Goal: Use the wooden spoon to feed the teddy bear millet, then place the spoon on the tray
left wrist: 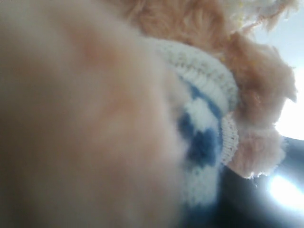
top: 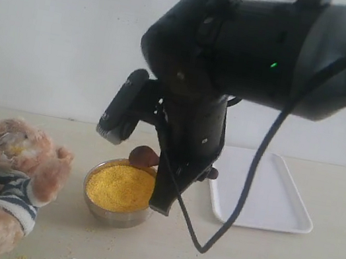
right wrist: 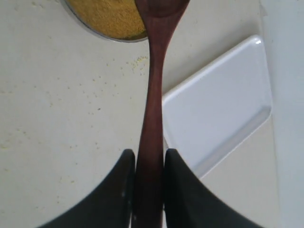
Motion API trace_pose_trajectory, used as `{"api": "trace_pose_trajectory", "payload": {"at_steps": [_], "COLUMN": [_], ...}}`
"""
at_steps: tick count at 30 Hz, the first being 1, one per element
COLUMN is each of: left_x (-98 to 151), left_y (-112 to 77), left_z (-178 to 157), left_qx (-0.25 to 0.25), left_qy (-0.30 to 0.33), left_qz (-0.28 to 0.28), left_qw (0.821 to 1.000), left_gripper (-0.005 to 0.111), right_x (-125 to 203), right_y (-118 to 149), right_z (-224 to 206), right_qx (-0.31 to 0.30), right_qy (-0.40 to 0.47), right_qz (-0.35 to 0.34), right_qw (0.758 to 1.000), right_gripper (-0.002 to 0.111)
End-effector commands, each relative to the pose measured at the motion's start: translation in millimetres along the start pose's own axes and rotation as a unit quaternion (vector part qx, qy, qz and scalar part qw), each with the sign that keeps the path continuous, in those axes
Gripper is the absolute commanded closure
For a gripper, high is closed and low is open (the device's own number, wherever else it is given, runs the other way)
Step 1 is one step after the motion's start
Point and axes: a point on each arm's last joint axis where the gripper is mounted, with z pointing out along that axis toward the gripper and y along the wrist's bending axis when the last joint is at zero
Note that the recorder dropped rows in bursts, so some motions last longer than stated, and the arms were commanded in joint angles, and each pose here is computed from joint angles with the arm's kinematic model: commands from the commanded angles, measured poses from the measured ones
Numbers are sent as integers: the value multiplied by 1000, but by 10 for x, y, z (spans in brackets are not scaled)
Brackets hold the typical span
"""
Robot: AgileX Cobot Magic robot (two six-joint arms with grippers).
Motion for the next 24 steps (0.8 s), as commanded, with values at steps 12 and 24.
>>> {"api": "trace_pose_trajectory", "payload": {"at_steps": [12, 24], "left_x": [-79, -79], "left_y": [104, 163], "left_z": [50, 87], "left_qx": [0, 17], "left_qy": [-29, -18], "left_qz": [-24, -49], "left_qw": [999, 998], "left_gripper": [103, 103], "right_x": [-388, -423], "right_y": [163, 284], "right_z": [538, 787], "right_qx": [46, 36], "right_qy": [-65, -41], "right_qz": [-59, -51], "right_qw": [995, 997], "right_gripper": [109, 109]}}
